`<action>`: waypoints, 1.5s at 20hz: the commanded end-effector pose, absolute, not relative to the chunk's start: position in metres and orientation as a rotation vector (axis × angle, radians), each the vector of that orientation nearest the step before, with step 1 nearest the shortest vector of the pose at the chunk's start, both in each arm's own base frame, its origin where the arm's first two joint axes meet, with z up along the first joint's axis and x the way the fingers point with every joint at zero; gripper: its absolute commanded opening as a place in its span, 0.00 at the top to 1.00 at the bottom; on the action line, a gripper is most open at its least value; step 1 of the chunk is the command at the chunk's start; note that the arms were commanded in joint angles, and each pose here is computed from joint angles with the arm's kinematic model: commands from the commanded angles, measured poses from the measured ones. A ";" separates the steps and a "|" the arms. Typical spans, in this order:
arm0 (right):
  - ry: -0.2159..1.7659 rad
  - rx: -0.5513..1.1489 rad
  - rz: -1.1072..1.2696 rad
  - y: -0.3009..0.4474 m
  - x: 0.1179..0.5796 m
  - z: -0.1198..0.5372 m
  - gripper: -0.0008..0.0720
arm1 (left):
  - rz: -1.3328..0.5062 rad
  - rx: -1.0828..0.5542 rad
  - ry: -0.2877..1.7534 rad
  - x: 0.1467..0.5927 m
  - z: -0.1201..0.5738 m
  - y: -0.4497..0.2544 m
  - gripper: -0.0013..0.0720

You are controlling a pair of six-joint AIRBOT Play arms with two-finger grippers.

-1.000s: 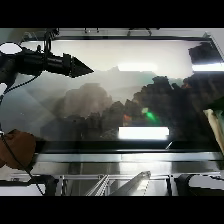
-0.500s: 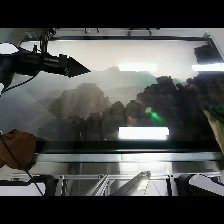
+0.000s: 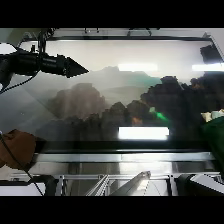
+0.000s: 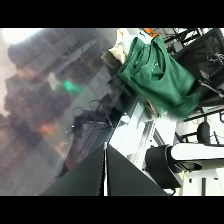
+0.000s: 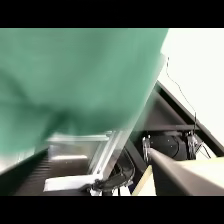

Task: Fold the shirts.

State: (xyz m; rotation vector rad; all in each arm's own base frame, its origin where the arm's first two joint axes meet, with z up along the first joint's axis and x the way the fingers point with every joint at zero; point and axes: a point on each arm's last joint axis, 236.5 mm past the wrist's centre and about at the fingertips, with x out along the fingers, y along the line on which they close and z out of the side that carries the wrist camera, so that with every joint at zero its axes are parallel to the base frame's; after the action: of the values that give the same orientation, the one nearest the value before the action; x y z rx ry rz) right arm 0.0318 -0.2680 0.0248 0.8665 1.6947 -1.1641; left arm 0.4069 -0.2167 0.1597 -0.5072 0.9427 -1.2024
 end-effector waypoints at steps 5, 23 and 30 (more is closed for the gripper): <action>1.534 1.048 -1.048 -0.251 0.089 0.019 0.97 | -1.202 -0.512 0.928 0.409 0.164 -0.214 0.98; 1.229 0.577 0.323 0.135 0.234 -0.003 0.97 | -0.858 -0.596 1.178 0.218 0.076 -0.167 0.95; 1.241 0.579 0.321 0.135 0.233 -0.005 0.97 | -0.847 -0.617 1.180 0.188 0.056 -0.173 0.95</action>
State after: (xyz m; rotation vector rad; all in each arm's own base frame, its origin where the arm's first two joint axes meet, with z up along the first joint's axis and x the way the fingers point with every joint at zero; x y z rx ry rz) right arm 0.2338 0.1330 -0.0030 0.5796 1.2449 0.3166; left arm 0.1998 -0.1714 0.0653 -0.6160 1.1817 -0.8550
